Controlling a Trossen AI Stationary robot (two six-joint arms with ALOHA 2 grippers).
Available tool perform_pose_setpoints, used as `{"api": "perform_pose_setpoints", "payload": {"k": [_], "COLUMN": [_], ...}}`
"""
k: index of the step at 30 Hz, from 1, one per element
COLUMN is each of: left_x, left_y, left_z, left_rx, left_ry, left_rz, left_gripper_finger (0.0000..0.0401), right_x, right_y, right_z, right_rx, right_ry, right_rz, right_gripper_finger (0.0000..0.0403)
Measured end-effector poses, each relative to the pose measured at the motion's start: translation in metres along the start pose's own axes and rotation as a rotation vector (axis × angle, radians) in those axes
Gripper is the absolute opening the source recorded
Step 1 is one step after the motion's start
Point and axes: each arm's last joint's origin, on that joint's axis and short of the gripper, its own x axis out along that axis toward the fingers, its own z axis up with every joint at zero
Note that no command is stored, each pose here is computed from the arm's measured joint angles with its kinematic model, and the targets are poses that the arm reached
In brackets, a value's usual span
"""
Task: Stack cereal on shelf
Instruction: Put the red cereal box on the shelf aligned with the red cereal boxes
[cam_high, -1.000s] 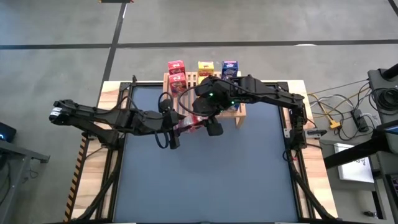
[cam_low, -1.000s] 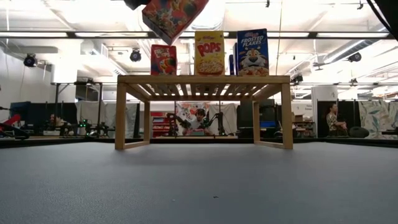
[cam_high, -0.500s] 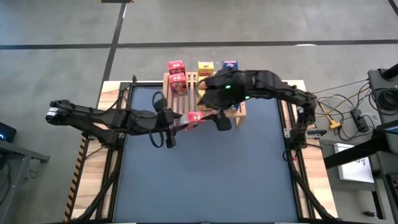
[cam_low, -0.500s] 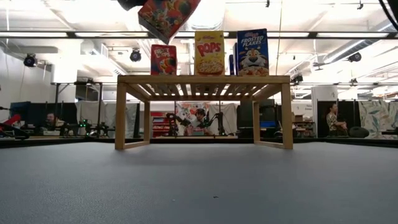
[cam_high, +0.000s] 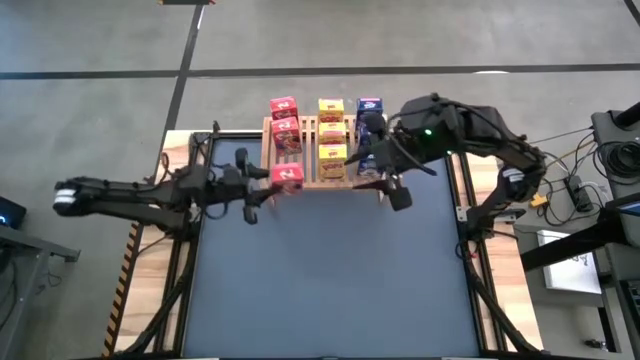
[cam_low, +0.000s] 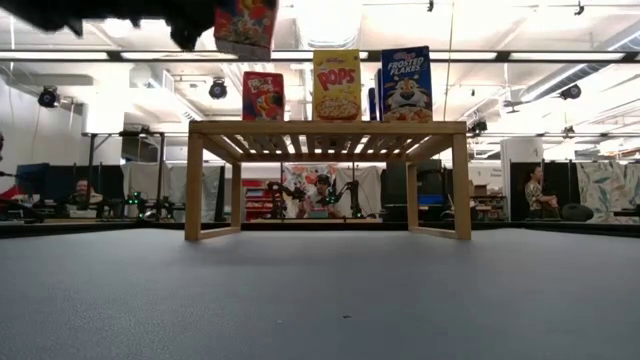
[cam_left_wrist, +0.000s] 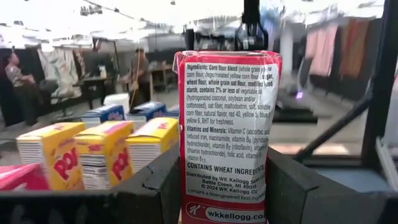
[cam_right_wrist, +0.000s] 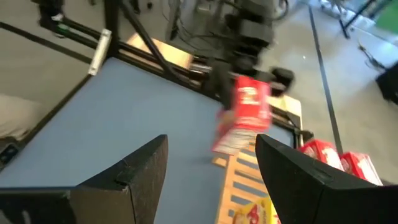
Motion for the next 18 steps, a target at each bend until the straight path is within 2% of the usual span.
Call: {"api": "perform_pose_setpoints", "payload": {"k": [7, 12, 18], "left_x": [-0.011, -0.009, -0.001], "left_y": [0.039, 0.051, 0.057], "left_z": [-0.021, -0.024, -0.033], "left_rx": [-0.088, -0.087, -0.068], "left_ry": [-0.034, -0.034, 0.013], "left_rz": [-0.060, -0.069, -0.046], "left_gripper_finger": [0.0153, 0.0153, 0.0153], "right_x": [0.002, 0.003, -0.006], "right_y": [0.030, 0.044, 0.053], "right_z": [-0.002, -0.014, -0.038], "right_rx": [-0.050, -0.058, -0.029], "right_ry": [-0.018, -0.031, -0.117], "right_rz": [0.074, -0.032, -0.076], "right_gripper_finger": [0.0232, 0.0232, 0.0232]}}
